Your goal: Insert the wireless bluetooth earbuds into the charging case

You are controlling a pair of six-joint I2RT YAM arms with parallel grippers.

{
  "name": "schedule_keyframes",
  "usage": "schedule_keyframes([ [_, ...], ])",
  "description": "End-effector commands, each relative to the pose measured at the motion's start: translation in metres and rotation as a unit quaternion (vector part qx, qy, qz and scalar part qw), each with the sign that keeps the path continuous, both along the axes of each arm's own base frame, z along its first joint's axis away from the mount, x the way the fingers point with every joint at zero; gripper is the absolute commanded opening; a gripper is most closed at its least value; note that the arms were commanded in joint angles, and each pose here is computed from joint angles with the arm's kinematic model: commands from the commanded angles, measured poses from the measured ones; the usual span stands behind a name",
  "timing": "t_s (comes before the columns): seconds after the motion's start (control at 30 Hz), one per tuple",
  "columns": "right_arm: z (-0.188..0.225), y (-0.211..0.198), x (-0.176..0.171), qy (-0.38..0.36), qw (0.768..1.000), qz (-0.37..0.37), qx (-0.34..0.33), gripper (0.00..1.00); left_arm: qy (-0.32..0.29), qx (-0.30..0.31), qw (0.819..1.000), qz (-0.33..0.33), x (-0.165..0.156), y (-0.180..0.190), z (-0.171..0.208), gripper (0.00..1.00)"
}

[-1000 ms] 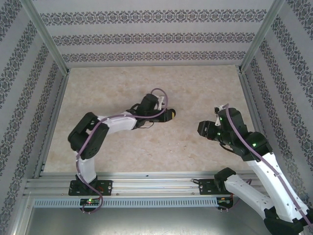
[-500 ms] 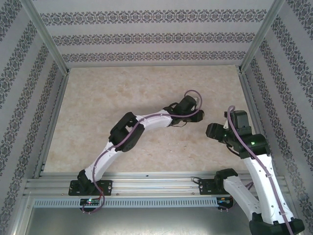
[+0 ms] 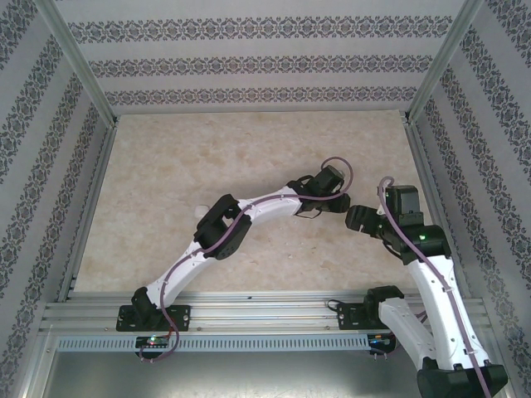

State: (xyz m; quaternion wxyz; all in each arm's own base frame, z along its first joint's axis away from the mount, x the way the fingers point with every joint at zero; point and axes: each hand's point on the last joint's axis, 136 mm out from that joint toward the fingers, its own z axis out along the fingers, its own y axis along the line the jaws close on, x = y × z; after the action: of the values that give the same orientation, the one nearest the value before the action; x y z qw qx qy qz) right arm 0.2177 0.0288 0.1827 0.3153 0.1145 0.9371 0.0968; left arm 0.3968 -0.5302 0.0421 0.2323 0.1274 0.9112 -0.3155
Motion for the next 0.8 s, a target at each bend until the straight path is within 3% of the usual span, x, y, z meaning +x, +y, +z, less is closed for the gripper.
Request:
schedule_keyframes([
  [0.0, 0.007, -0.014, 0.016, -0.047, 0.998, -0.013, -0.039, 0.93, -0.053, 0.024, 0.998, -0.009, 0.01, 0.023, 0.057, 0.49],
  [0.17, 0.021, -0.032, 0.041, -0.116, 0.988, -0.035, -0.092, 0.98, -0.104, 0.046, 0.994, 0.001, 0.03, 0.07, 0.11, 0.53],
  [0.47, 0.007, -0.047, 0.089, -0.201, 0.967, -0.032, -0.154, 0.98, -0.186, 0.088, 0.976, 0.076, 0.053, 0.236, 0.184, 0.84],
  [0.53, -0.002, -0.046, 0.098, -0.22, 0.964, -0.028, -0.145, 0.98, -0.191, 0.087, 0.973, 0.092, 0.049, 0.274, 0.182, 1.0],
  [0.77, -0.038, -0.051, 0.122, -0.24, 0.963, -0.049, -0.111, 0.98, -0.26, 0.17, 0.939, 0.149, 0.016, 0.393, 0.17, 1.0],
])
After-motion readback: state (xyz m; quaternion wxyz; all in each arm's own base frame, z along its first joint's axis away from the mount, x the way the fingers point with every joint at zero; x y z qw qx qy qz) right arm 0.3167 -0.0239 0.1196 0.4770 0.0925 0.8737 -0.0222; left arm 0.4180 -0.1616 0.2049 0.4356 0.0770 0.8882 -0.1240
